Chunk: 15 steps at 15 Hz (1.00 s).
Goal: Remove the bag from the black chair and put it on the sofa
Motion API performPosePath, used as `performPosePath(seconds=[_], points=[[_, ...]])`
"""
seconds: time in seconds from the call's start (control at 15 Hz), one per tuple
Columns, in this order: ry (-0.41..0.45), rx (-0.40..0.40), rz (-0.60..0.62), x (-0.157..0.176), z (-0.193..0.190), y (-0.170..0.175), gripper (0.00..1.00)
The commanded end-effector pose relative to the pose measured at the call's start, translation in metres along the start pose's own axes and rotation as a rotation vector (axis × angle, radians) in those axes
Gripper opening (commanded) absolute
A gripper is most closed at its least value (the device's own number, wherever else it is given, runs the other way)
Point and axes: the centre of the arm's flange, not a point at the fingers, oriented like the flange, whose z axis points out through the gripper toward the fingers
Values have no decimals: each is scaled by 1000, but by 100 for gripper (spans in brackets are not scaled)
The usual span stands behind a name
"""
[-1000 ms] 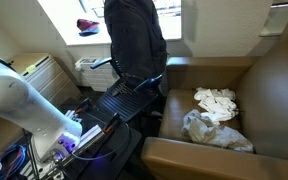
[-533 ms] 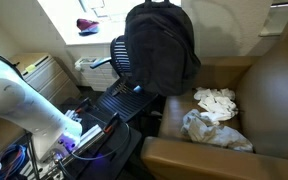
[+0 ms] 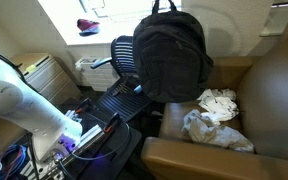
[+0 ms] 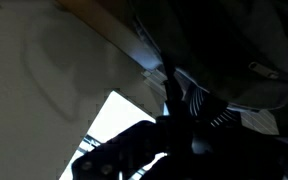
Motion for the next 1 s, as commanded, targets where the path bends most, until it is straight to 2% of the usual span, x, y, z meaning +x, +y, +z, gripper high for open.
performPosePath(seconds=[0.0,0.07,0.13,0.2,0.4,0.6,0.67,0.8,0.87,0.93], points=[[-120,-36,154,-4,33,31,1],[-158,-37,203,-46,56,50,1],[-189,-39,251,-51,47,47,1],[-227,-31,298,-64,67,52,1],[-342,-8,450,-84,77,56,1],[-448,8,612,-91,83,68,1],[-407,3,537,-96,96,48,4],[-440,5,593,-96,97,53,4],[-442,3,600,-96,96,54,1],[-424,-26,741,-103,98,67,1]])
